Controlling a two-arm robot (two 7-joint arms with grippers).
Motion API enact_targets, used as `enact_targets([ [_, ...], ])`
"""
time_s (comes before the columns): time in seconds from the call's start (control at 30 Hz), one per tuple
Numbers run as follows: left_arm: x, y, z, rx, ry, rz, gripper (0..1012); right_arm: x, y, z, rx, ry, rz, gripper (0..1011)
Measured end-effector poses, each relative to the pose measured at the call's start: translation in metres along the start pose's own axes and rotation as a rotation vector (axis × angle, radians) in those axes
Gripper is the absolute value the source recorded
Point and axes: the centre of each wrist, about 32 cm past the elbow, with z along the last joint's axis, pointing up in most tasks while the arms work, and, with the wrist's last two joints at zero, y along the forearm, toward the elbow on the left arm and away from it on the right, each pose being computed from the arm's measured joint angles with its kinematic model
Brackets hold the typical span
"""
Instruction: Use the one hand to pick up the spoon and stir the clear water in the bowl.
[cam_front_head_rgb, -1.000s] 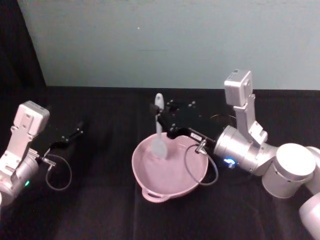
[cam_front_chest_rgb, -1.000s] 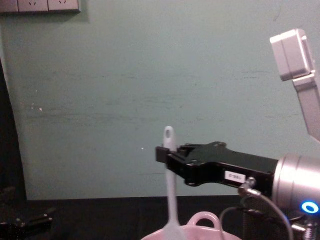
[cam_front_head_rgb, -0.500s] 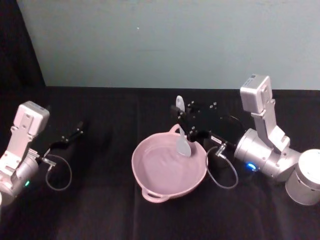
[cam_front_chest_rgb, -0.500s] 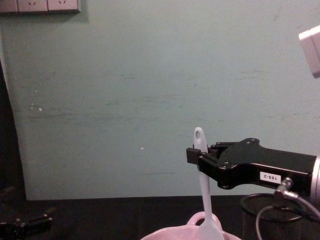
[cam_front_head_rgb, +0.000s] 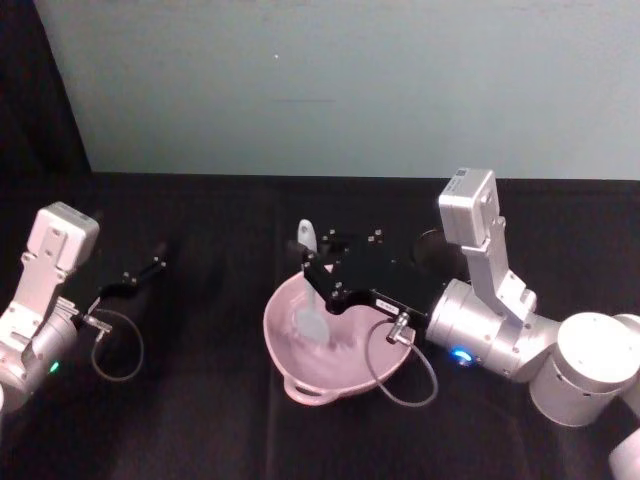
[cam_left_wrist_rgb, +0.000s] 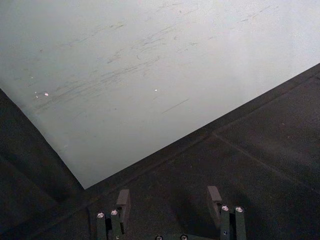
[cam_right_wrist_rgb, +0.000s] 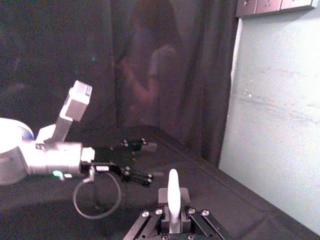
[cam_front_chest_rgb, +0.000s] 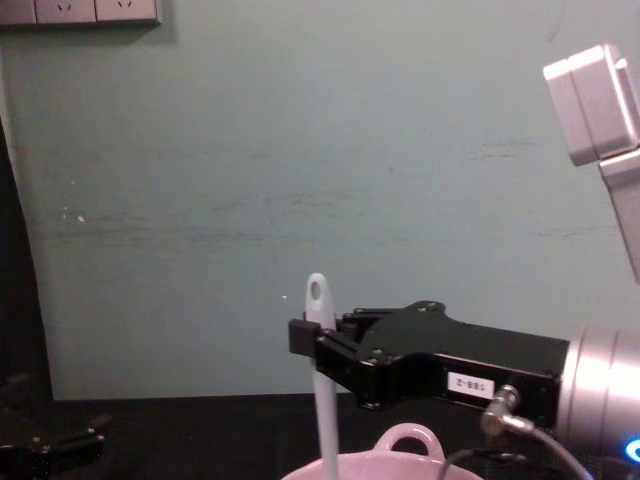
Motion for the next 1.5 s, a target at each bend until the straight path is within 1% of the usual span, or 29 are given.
enact_targets([
  [0.03,0.0,0.0,0.0,0.0,0.0,0.0,1005,-0.001,0.001,-0.001,0.005,0.011,0.002,116],
  [0.07,0.0,0.0,0.0,0.0,0.0,0.0,1005,-0.002,0.004,-0.003,0.02,0.037,0.006,116],
  [0.17,0.0,0.0,0.0,0.0,0.0,0.0,1005,-0.002,0.008,-0.006,0.042,0.072,0.008,116],
  [0.2,0.0,0.0,0.0,0.0,0.0,0.0,1005,-0.002,0.01,-0.008,0.055,0.093,0.007,116],
  [0.23,0.0,0.0,0.0,0.0,0.0,0.0,1005,-0.002,0.01,-0.008,0.055,0.093,0.007,116],
  [0.3,0.0,0.0,0.0,0.0,0.0,0.0,1005,0.0,0.013,-0.011,0.067,0.117,-0.002,116],
  [0.33,0.0,0.0,0.0,0.0,0.0,0.0,1005,0.0,0.013,-0.011,0.067,0.117,-0.002,116],
  [0.5,0.0,0.0,0.0,0.0,0.0,0.0,1005,0.01,0.014,-0.014,0.059,0.121,-0.023,116],
  [0.53,0.0,0.0,0.0,0.0,0.0,0.0,1005,0.013,0.014,-0.014,0.051,0.115,-0.032,116],
  [0.63,0.0,0.0,0.0,0.0,0.0,0.0,1005,0.017,0.011,-0.013,0.036,0.104,-0.052,116],
  [0.7,0.0,0.0,0.0,0.0,0.0,0.0,1005,0.021,0.007,-0.012,0.019,0.085,-0.078,116],
  [0.87,0.0,0.0,0.0,0.0,0.0,0.0,1005,0.025,-0.004,-0.006,0.001,0.035,-0.121,116],
  [0.97,0.0,0.0,0.0,0.0,0.0,0.0,1005,0.025,-0.008,-0.004,-0.007,0.013,-0.127,116],
  [1.07,0.0,0.0,0.0,0.0,0.0,0.0,1005,0.024,-0.012,0.0,-0.026,-0.027,-0.128,116],
  [1.17,0.0,0.0,0.0,0.0,0.0,0.0,1005,0.018,-0.015,0.006,-0.051,-0.081,-0.114,116],
  [1.23,0.0,0.0,0.0,0.0,0.0,0.0,1005,0.014,-0.015,0.008,-0.057,-0.098,-0.103,116],
  [1.37,0.0,0.0,0.0,0.0,0.0,0.0,1005,0.007,-0.012,0.01,-0.068,-0.113,-0.064,116],
  [1.4,0.0,0.0,0.0,0.0,0.0,0.0,1005,0.005,-0.01,0.01,-0.067,-0.111,-0.04,116],
  [1.47,0.0,0.0,0.0,0.0,0.0,0.0,1005,0.003,-0.007,0.01,-0.061,-0.105,-0.019,116],
  [1.5,0.0,0.0,0.0,0.0,0.0,0.0,1005,0.001,-0.005,0.01,-0.051,-0.095,0.0,116],
])
